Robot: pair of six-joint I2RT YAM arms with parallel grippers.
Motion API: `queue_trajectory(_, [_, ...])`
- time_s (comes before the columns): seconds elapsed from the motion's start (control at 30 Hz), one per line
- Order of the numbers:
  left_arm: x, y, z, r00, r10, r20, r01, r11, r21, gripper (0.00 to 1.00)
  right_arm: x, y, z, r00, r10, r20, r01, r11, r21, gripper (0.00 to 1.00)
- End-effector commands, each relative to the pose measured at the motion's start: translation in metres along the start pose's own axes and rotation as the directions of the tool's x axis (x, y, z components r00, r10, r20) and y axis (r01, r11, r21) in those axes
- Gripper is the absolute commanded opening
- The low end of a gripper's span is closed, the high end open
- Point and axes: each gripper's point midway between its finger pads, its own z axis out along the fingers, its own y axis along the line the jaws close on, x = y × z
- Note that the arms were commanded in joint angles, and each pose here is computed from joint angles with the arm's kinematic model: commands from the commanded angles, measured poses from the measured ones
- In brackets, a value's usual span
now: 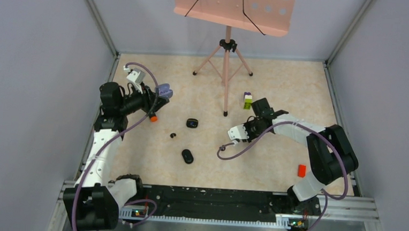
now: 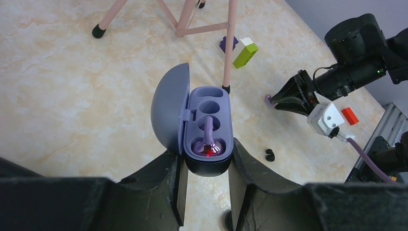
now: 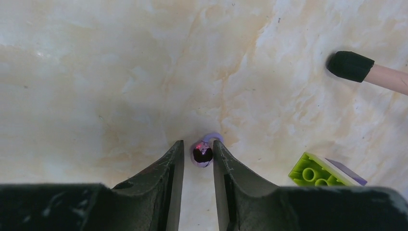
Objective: Insert the wireless bluetooth earbuds into the charging case
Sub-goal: Pick up the right earbud from the center of the board.
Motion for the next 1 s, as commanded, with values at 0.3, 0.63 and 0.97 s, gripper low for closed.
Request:
queue_trajectory(0.3, [-0.024,-0.007,-0.005,0.997,0.046,0.066,-0.046,0.999,-0.004,0.00,-0.039,-0.054,-0.030,0.601,0.798,0.041,-0.791,0.586,0.177,0.28])
queue_trajectory(0.63, [-0.032,-0.011,-0.007,0.994,0.062,0.094,-0.062,0.998,-0.002,0.00,-0.037,-0.036,-0.006,0.189,0.973,-0.129,-0.947,0.216,0.238,0.26])
queue_trajectory(0.97, [-0.030,-0.015,-0.013,0.992,0.070,0.105,-0.068,0.998,-0.015,0.00,-0.022,-0.024,-0.002,0.150,0.972,-0.179,-0.911,0.206,0.357,0.24])
